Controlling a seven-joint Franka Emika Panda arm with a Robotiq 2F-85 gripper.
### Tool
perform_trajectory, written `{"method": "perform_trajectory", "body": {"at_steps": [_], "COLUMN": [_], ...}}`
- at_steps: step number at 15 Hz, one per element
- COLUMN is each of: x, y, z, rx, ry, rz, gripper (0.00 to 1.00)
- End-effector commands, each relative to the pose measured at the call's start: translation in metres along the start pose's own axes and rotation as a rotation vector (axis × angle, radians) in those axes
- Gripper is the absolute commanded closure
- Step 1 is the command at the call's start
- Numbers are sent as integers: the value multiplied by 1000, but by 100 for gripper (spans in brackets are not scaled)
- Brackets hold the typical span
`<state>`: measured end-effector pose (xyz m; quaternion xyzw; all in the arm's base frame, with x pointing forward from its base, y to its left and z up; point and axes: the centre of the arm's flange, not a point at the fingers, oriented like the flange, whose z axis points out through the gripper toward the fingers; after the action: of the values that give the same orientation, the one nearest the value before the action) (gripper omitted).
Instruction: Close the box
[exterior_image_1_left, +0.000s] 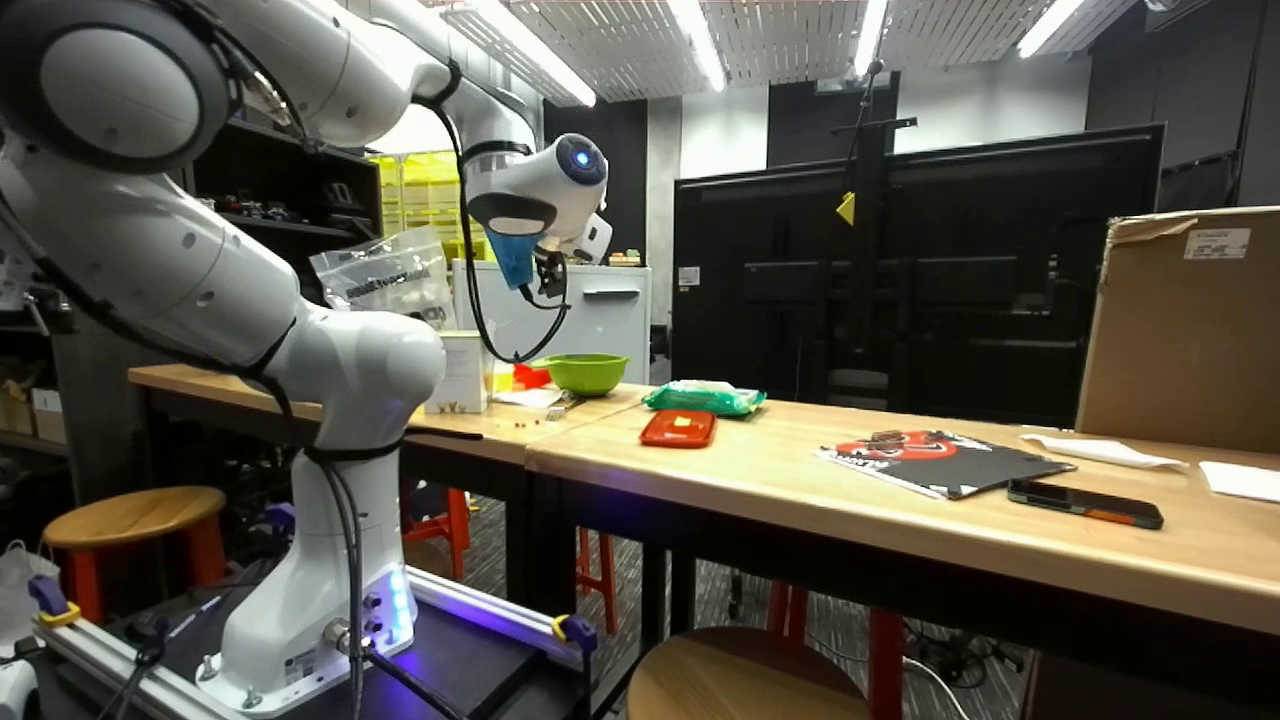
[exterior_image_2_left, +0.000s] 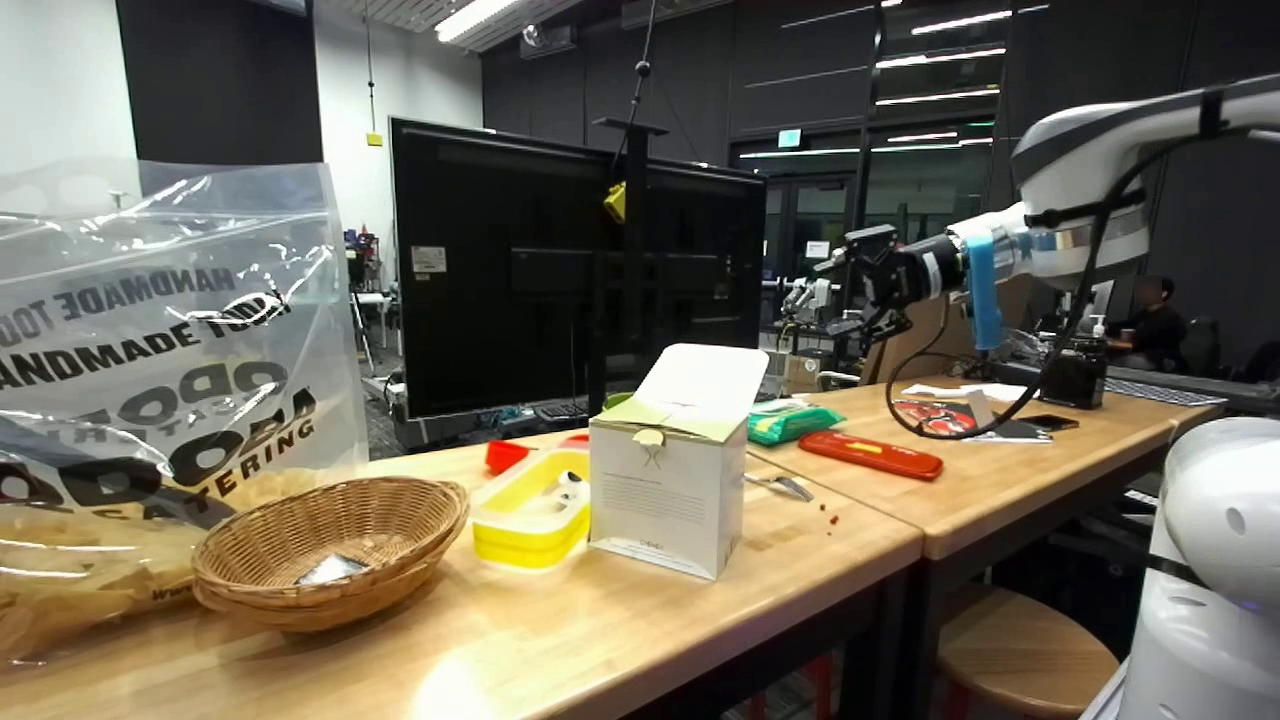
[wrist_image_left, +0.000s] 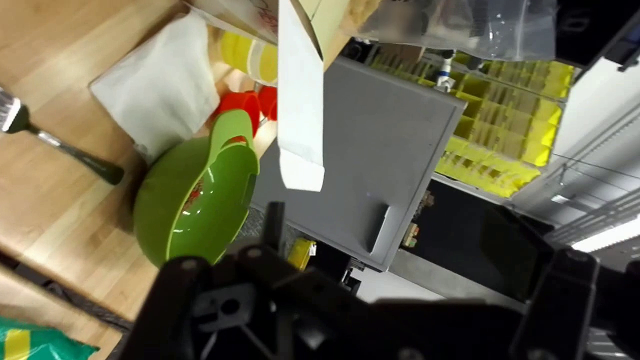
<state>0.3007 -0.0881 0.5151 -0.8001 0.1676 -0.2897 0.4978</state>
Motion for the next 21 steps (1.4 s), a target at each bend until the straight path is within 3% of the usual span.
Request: {"method": "perform_trajectory", "body": {"at_steps": [1, 5, 9, 17, 21], "x": [-28, -41, -64, -72, -88], "y": [37, 49, 49, 33, 37], "z": [74, 150, 191, 198, 181], "rx": [80, 73, 34, -76, -126], "ry": [-7, -17, -33, -9, 13], "rz": [90, 168, 200, 144, 107], "gripper": [0, 0, 0, 0, 0]}}
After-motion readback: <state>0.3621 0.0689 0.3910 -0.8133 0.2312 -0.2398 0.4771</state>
